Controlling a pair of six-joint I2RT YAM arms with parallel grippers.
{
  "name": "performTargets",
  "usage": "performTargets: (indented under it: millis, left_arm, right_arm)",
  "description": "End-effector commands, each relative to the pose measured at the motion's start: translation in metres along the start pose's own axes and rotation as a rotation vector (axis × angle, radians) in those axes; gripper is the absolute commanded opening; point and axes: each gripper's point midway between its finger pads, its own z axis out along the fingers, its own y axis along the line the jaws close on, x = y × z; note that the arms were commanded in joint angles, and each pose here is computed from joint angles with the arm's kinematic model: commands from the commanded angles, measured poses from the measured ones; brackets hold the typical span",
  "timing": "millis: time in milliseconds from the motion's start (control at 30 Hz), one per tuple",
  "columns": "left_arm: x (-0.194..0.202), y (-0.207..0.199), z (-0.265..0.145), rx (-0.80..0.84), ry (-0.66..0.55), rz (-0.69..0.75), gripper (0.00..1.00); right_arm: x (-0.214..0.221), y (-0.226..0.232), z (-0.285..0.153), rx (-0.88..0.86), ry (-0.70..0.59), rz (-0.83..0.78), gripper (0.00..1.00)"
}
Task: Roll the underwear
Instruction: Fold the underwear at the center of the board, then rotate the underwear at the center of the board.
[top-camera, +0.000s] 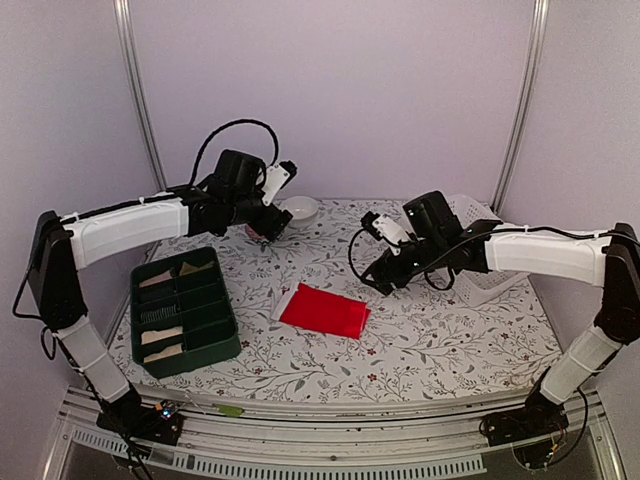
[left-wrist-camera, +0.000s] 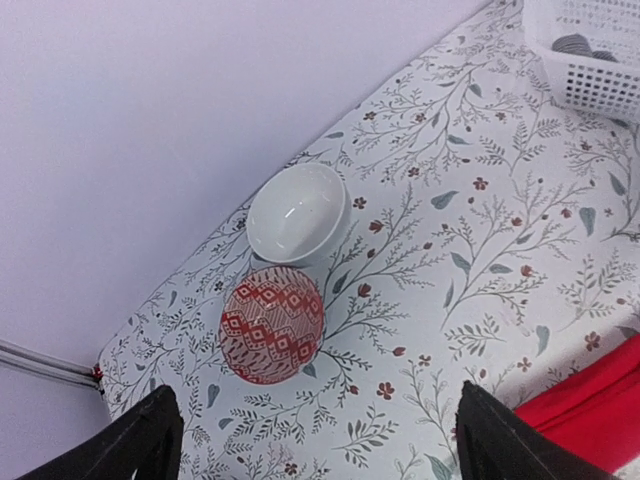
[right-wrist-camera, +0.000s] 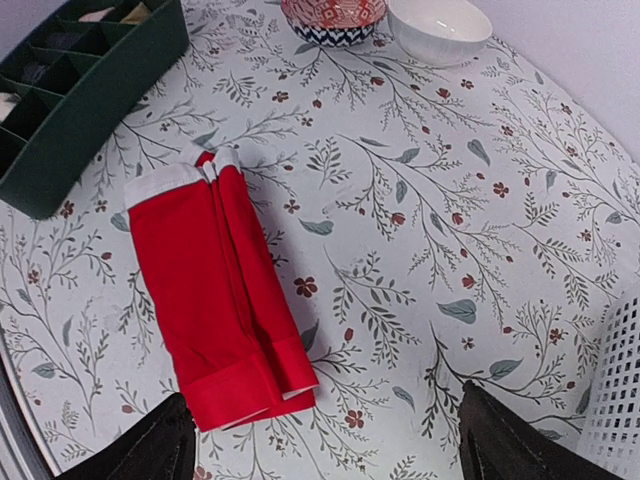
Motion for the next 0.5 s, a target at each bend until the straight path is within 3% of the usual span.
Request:
performTargets:
  millis: [0, 133, 300, 467]
  left_arm:
    - [0.033, -0.041, 0.003, 0.229, 0.144, -0.042, 0.94]
    - [0.047, -0.079, -0.018, 0.454, 0.107, -0.104, 0.84]
    - [0.095, -0.111, -0.011, 0.644, 0.245, -0.230, 0.57]
    - [0.121, -0.130, 0.004, 0.740, 0.325, -0.338, 0.46]
  right_arm:
    - [-0.029, 0.019, -0.009, -0.157, -0.090, 0.094, 0.89]
    - [-0.016, 0.030, 0.014, -0.243, 0.011, 0.137, 0.77]
    - [0.002, 0.042, 0.037, -0.329, 0.104, 0.243, 0.65]
    - [0.004, 0.048, 0.057, -0.383, 0.141, 0.288, 0.56]
